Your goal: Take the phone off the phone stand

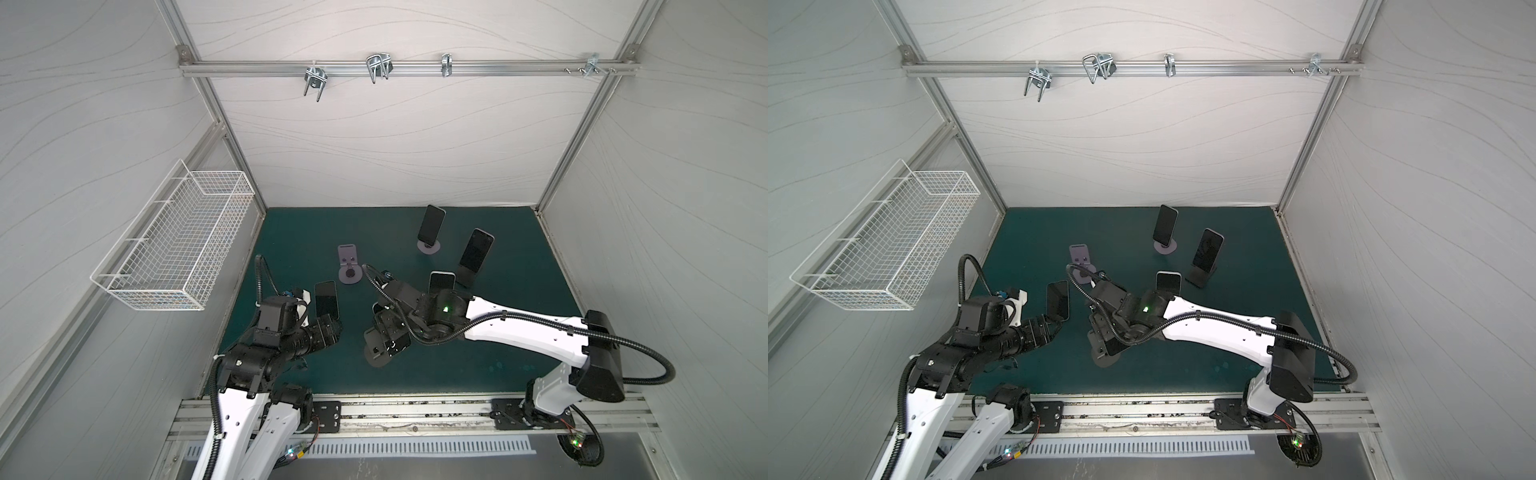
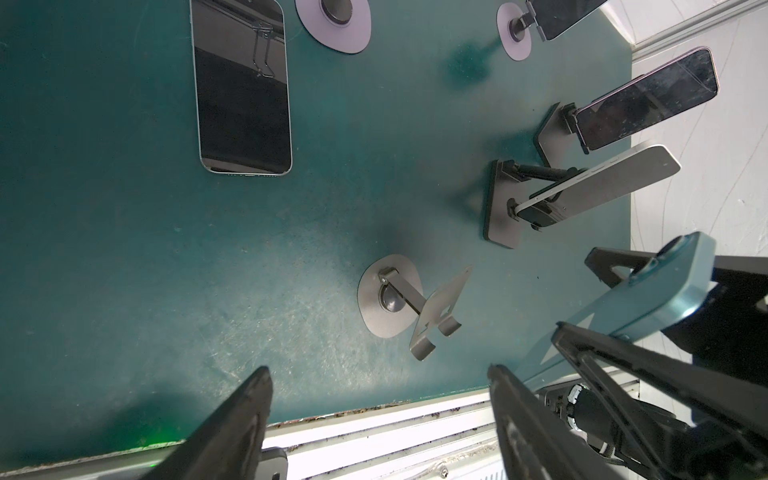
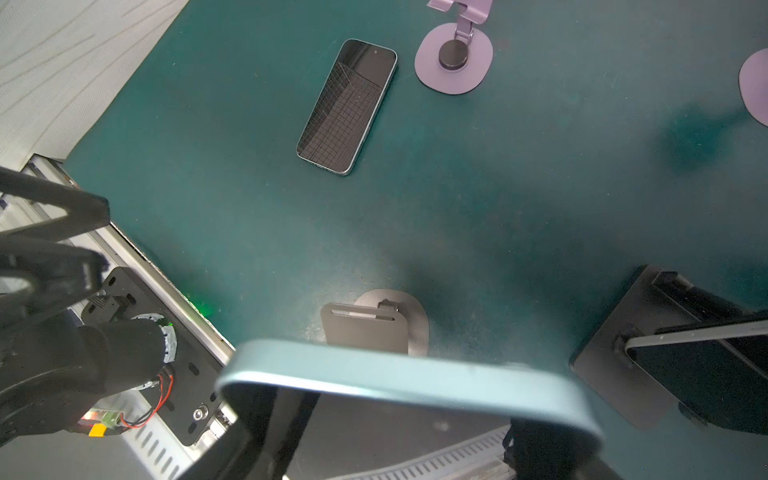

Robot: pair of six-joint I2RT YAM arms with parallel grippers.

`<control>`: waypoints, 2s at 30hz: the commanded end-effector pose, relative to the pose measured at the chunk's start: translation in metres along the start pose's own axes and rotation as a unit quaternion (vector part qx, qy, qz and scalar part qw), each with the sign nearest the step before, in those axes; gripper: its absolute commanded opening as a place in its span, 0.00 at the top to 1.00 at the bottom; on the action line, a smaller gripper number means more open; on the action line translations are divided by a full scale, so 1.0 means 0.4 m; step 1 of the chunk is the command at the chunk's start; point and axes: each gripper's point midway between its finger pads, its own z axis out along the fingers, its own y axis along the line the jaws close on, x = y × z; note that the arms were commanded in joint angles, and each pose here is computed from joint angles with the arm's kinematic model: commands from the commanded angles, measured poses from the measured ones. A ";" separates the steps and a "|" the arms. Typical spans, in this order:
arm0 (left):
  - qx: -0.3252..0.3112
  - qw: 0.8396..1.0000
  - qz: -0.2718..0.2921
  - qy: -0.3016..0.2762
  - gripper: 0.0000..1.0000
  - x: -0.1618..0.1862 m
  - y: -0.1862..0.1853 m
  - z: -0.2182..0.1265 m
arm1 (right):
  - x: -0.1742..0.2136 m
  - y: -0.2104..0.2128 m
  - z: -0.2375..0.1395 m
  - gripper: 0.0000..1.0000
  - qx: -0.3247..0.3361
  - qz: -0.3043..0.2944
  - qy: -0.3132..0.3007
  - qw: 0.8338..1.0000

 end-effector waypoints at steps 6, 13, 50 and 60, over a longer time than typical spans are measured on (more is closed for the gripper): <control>0.002 1.000 0.006 -0.019 0.17 -0.023 -0.010 -0.015 | 0.016 -0.019 -0.054 0.35 -0.022 0.039 -0.019 0.999; 0.002 1.000 0.007 -0.015 0.17 -0.025 -0.012 -0.010 | 0.056 -0.042 -0.062 0.36 -0.017 0.040 -0.009 0.999; 0.044 0.996 0.072 -0.020 0.18 -0.067 -0.169 0.004 | 0.170 -0.150 -0.163 0.39 0.000 0.086 0.003 0.996; 0.054 0.987 0.150 0.003 0.17 -0.036 -0.270 0.023 | 0.241 -0.202 -0.179 0.40 0.024 0.121 0.025 0.992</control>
